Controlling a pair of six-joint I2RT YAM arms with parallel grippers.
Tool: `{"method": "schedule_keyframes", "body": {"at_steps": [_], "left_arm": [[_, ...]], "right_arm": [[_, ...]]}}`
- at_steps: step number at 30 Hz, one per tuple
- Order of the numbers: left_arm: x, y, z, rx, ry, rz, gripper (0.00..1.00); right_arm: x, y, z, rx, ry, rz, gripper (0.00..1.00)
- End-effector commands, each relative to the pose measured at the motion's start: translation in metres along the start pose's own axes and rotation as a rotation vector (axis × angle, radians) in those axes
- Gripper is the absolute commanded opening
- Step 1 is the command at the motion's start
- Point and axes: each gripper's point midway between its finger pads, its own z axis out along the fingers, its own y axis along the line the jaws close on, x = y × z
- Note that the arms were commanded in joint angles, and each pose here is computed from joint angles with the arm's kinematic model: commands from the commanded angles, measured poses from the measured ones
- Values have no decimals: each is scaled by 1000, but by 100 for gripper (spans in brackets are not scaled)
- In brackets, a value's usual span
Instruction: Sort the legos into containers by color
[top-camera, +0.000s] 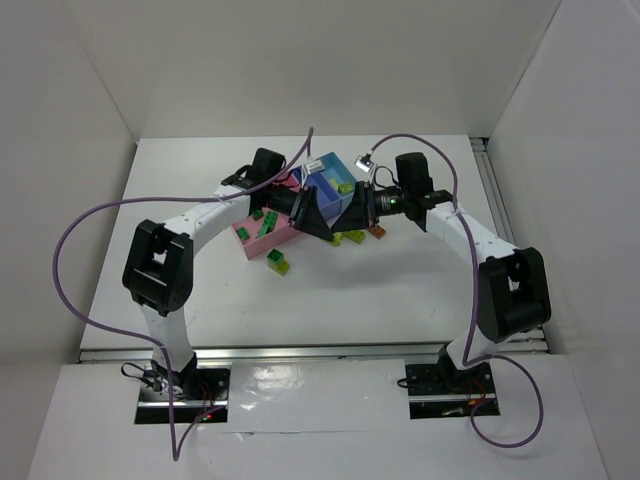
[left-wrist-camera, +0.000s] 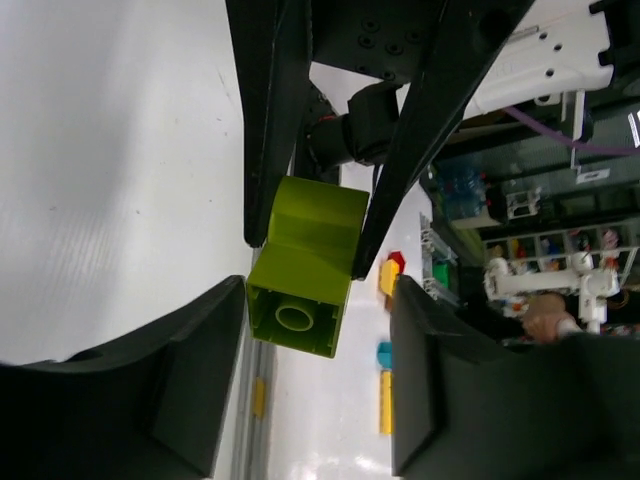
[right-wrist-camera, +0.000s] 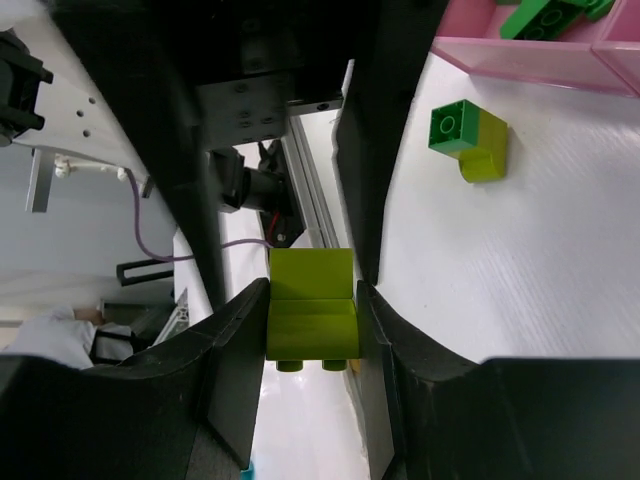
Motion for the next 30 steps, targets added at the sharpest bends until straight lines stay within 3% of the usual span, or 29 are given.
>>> {"method": "schedule_keyframes", "body": {"at_steps": [1, 5, 6, 7, 12, 26, 30], "left_arm": [[0, -6, 1, 60, 6, 44, 61], [1, -6, 1, 60, 6, 44, 41], [1, -6, 1, 60, 6, 44, 32], [1, -6, 1, 60, 6, 44, 32], [-2, 1, -9, 44, -16, 29, 1], [-24, 45, -47, -129, -162, -84, 0], [-39, 79, -69, -321, -251, -176, 0]], "right_arm": [[-20, 31, -8, -59, -41, -131, 24], [-20, 29, -7, -53, -48, -120, 24], [-21, 27, -7, -43, -52, -119, 24], [-19, 26, -7, -42, -49, -111, 24], [-17, 18, -6, -8, -56, -92, 24], [-29, -35, -7, 189, -131, 55, 24], [-44, -63, -6, 301, -203, 101, 24]]}}
